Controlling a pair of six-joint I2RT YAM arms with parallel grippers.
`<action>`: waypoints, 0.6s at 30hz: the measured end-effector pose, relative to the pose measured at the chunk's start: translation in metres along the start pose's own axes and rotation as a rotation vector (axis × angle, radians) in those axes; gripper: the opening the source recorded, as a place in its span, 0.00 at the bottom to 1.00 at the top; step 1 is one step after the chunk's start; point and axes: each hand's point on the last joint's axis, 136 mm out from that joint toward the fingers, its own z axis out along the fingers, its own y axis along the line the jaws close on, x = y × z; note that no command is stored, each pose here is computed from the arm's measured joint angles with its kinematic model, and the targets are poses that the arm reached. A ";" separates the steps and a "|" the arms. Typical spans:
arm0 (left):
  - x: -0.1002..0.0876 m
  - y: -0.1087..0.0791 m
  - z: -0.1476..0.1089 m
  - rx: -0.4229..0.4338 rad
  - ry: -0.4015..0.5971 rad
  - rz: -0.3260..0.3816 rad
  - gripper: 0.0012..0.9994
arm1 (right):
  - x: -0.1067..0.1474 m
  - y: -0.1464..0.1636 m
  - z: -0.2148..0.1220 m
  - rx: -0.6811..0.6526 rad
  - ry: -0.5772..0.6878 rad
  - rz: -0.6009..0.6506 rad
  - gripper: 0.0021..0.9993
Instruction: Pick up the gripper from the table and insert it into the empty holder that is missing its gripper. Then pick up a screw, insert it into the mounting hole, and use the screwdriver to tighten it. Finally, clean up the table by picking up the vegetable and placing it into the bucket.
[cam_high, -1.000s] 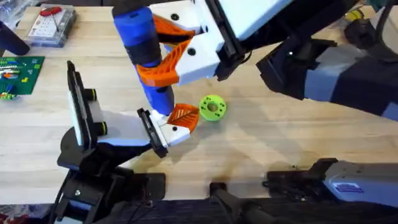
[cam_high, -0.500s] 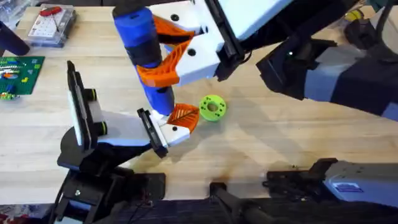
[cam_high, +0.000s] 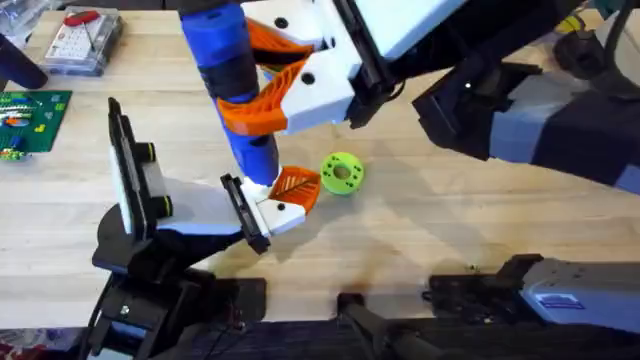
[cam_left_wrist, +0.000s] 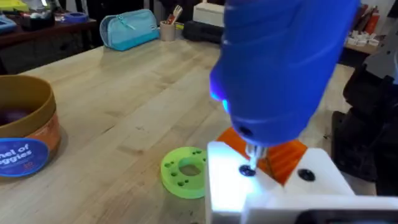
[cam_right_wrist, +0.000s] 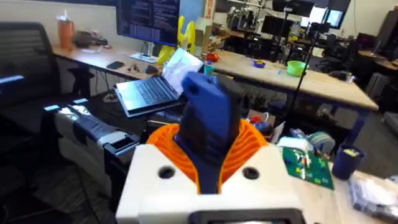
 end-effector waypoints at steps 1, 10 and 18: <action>0.000 0.000 0.000 0.000 0.000 0.000 0.01 | -0.001 -0.001 0.000 0.001 0.000 0.012 0.11; 0.000 0.000 0.000 0.000 0.000 0.000 0.01 | -0.054 -0.026 -0.001 0.007 0.020 0.044 0.11; 0.000 0.000 0.000 0.000 0.000 0.000 0.01 | -0.041 -0.050 -0.024 0.080 0.130 0.192 0.11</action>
